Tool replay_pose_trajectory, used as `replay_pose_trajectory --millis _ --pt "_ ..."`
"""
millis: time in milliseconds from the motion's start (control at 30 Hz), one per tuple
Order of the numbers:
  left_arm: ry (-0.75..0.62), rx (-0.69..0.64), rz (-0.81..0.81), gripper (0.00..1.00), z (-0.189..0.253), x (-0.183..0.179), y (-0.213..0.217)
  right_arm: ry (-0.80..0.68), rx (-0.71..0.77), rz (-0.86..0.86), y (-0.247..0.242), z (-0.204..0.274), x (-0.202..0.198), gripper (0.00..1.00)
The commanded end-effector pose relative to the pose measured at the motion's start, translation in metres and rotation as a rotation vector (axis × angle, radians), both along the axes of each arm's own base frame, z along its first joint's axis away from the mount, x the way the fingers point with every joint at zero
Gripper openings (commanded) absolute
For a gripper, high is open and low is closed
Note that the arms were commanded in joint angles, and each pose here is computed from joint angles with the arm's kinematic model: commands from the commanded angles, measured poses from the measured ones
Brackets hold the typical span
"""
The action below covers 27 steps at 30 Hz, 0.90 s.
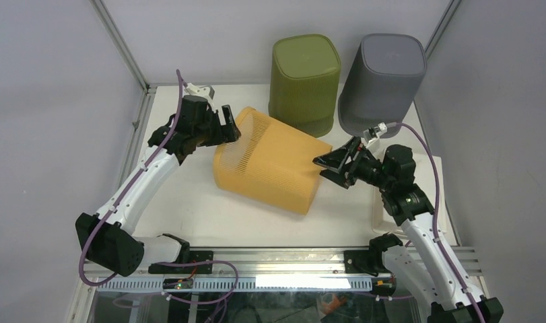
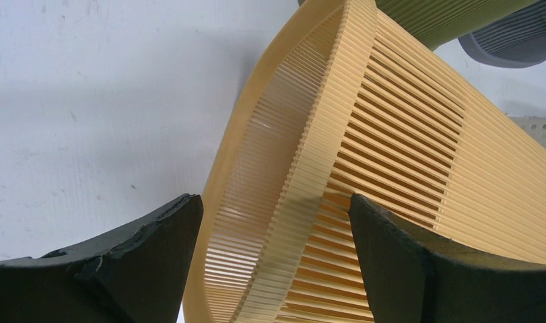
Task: Turn the large container upside down
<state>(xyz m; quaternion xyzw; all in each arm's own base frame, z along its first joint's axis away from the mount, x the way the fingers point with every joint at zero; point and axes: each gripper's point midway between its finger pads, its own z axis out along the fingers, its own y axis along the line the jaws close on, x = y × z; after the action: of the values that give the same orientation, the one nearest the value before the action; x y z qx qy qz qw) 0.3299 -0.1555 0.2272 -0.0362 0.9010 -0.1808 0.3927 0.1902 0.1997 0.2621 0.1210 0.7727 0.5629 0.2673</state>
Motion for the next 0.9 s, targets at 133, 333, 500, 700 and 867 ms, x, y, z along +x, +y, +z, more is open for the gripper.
replay_pose_trajectory --millis 133,333,500,700,867 --pt "0.139 0.089 -0.035 0.82 -0.05 -0.015 0.005 -0.311 0.194 0.111 0.011 0.12 -0.02 0.96" --pt "0.142 0.052 -0.074 0.81 -0.053 -0.014 -0.016 -0.348 0.17 0.116 0.015 0.137 -0.019 0.96" --pt "0.139 0.067 -0.069 0.81 -0.055 -0.016 -0.014 -0.112 0.001 -0.088 -0.006 0.068 0.0 0.96" --pt "0.138 0.074 -0.068 0.81 -0.055 -0.017 -0.013 0.106 -0.087 -0.173 -0.018 -0.006 -0.001 0.94" --pt "0.145 0.075 -0.067 0.81 -0.058 -0.015 -0.013 0.112 -0.063 -0.143 -0.012 -0.014 -0.002 0.93"
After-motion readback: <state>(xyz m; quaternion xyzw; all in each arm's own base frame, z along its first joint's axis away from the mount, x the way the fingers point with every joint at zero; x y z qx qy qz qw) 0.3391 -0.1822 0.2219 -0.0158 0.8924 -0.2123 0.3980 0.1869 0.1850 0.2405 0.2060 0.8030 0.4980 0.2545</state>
